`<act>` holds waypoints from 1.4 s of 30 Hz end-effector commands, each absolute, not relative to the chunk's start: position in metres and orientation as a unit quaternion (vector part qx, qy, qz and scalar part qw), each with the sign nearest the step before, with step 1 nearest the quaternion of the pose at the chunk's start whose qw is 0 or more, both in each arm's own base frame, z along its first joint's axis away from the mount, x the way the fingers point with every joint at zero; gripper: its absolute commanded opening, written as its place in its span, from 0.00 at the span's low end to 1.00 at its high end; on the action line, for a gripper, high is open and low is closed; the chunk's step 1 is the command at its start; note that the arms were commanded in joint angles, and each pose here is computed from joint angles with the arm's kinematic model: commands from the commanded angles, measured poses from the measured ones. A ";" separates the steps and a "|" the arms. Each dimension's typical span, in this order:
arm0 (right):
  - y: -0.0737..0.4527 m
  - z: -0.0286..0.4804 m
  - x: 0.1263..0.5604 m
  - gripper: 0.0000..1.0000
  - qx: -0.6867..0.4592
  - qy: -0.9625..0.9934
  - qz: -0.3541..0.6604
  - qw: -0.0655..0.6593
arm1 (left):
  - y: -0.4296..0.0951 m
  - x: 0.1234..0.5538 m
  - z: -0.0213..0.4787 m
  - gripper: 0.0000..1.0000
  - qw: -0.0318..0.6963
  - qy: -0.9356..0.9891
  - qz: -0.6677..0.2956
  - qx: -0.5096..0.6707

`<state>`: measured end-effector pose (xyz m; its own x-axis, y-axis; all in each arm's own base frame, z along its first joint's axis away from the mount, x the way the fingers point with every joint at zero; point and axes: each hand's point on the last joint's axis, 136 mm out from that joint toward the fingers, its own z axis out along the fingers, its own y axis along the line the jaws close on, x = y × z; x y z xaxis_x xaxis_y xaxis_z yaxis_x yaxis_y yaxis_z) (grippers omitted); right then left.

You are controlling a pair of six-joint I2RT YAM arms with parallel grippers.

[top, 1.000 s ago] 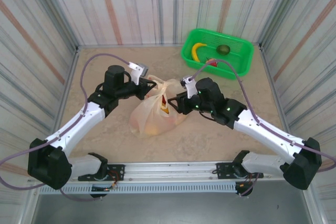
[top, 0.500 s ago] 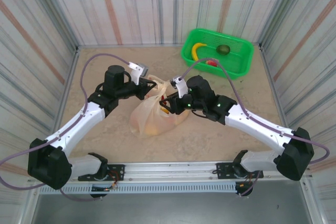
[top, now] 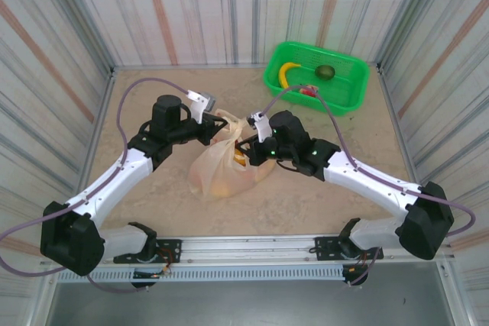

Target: Place the fake fruits into the plastic bag and tie a complex knot

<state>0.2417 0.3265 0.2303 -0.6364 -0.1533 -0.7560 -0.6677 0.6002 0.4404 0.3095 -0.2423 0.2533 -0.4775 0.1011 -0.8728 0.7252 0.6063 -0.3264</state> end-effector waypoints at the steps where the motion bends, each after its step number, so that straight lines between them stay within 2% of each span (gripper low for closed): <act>1: 0.313 0.228 0.245 0.04 -0.235 0.831 0.359 0.353 | -0.238 0.309 0.261 0.00 0.450 0.778 -0.352 0.260; 10: 0.289 0.224 0.250 0.06 -0.209 0.835 0.327 0.389 | -0.235 0.310 0.260 0.00 0.452 0.781 -0.346 0.256; 13: 0.284 0.218 0.252 0.00 -0.203 0.840 0.312 0.394 | -0.235 0.311 0.260 0.00 0.454 0.781 -0.345 0.255; 19: 0.276 0.233 0.258 0.00 -0.200 0.840 0.288 0.415 | -0.231 0.309 0.271 0.00 0.476 0.770 -0.345 0.247; 23: 0.268 0.245 0.273 0.00 -0.201 0.849 0.257 0.416 | -0.233 0.303 0.295 0.00 0.494 0.753 -0.362 0.240; 29: 0.259 0.265 0.295 0.00 -0.204 0.854 0.213 0.429 | -0.234 0.277 0.338 0.00 0.550 0.718 -0.334 0.265; 30: 0.259 0.265 0.297 0.00 -0.205 0.854 0.216 0.426 | -0.233 0.277 0.338 0.02 0.553 0.716 -0.344 0.252; 31: 0.259 0.262 0.297 0.00 -0.205 0.856 0.216 0.422 | -0.234 0.279 0.336 0.10 0.553 0.716 -0.351 0.243; 34: 0.260 0.254 0.295 0.00 -0.202 0.860 0.220 0.414 | -0.237 0.287 0.321 0.45 0.520 0.742 -0.352 0.233; 35: 0.259 0.253 0.294 0.00 -0.201 0.860 0.223 0.414 | -0.237 0.290 0.316 0.52 0.506 0.754 -0.349 0.229; 42: 0.256 0.250 0.286 0.00 -0.199 0.858 0.231 0.412 | -0.219 0.290 0.306 0.65 0.500 0.768 -0.345 0.202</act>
